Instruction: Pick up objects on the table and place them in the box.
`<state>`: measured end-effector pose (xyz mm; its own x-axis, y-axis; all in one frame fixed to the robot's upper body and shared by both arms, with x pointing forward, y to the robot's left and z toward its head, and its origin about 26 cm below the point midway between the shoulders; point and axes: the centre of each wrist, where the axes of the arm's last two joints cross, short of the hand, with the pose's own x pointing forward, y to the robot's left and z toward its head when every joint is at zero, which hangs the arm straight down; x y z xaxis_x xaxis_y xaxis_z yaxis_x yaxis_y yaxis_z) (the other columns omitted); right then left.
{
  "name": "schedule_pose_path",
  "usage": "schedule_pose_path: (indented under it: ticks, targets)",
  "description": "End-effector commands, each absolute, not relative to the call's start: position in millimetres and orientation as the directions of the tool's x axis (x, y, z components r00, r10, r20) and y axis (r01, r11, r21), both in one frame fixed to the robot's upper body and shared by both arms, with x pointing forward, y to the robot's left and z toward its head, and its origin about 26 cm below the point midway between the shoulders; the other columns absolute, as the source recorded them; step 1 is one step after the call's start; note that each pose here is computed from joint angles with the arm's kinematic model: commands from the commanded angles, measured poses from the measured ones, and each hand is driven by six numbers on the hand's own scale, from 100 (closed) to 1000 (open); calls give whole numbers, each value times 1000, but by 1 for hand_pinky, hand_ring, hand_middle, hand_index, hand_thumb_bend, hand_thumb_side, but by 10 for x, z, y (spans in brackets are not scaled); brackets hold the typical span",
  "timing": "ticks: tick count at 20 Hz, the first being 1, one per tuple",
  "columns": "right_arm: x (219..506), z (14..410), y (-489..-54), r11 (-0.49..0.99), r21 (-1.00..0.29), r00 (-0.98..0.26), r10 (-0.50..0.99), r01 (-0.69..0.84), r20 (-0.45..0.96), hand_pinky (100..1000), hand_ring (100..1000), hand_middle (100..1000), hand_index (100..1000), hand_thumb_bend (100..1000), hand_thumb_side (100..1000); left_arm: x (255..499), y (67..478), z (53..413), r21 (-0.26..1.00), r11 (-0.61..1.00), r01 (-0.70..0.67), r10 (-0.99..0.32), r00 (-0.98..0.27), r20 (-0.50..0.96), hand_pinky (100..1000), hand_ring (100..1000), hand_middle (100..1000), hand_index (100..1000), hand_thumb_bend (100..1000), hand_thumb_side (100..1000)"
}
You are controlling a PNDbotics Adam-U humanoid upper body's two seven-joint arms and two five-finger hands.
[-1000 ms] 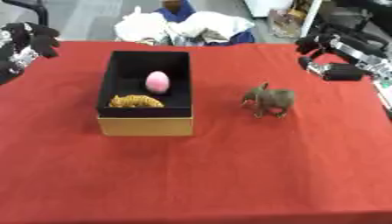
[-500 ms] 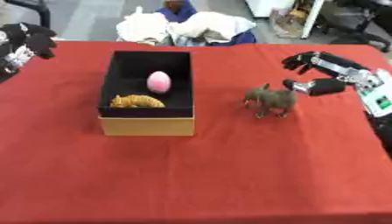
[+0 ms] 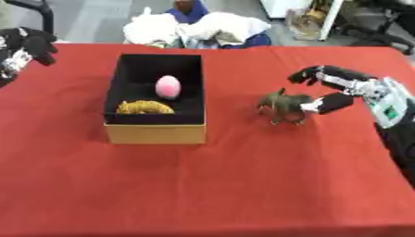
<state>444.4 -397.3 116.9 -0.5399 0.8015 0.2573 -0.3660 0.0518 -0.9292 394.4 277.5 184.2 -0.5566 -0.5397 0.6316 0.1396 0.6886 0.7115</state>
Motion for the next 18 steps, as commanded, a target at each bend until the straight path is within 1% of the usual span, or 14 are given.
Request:
schedule_pose_path:
  ticks: [1,2,5,9,13,14,15,18]
  targets:
    - [4461,1274,-4001,-31,-933,-562,805,-358,189,825,873,834,915,468,676,3934,2811,1965,719,685,117,-542,-577,611,620,581,589,770,349,877]
    - [4462,1269,-3989,-45,-933,-566,805,-356,177,822,868,826,907,480,674,3933,2815,1963,718,686,116,-543,-575,612,620,581,589,770,347,878]
    - [4466,1237,-3957,-74,-936,-573,806,-343,147,804,837,790,879,473,658,3931,2816,1957,716,688,116,-542,-574,614,620,581,589,770,344,881]
    - [4465,1165,-3952,-69,-941,-563,815,-330,138,768,780,703,811,444,599,3928,2817,1941,715,689,119,-542,-571,617,620,580,589,770,338,888]
    - [4460,1119,-3969,-61,-946,-552,823,-320,134,750,739,588,717,393,521,3925,2827,1930,713,691,117,-544,-567,619,619,580,588,771,333,893]
    - [4460,1113,-3972,-60,-946,-550,824,-318,132,742,720,539,676,371,483,3925,2829,1927,713,691,117,-544,-566,620,619,580,588,771,329,897]
    - [4461,1113,-3974,-58,-948,-550,825,-314,132,738,711,517,656,352,460,3925,2830,1924,713,692,117,-544,-565,621,619,580,588,771,327,898]
    - [4468,1140,-3977,-49,-953,-552,823,-299,131,724,678,441,580,278,349,3924,2833,1921,712,692,116,-544,-563,621,619,580,588,771,323,900]
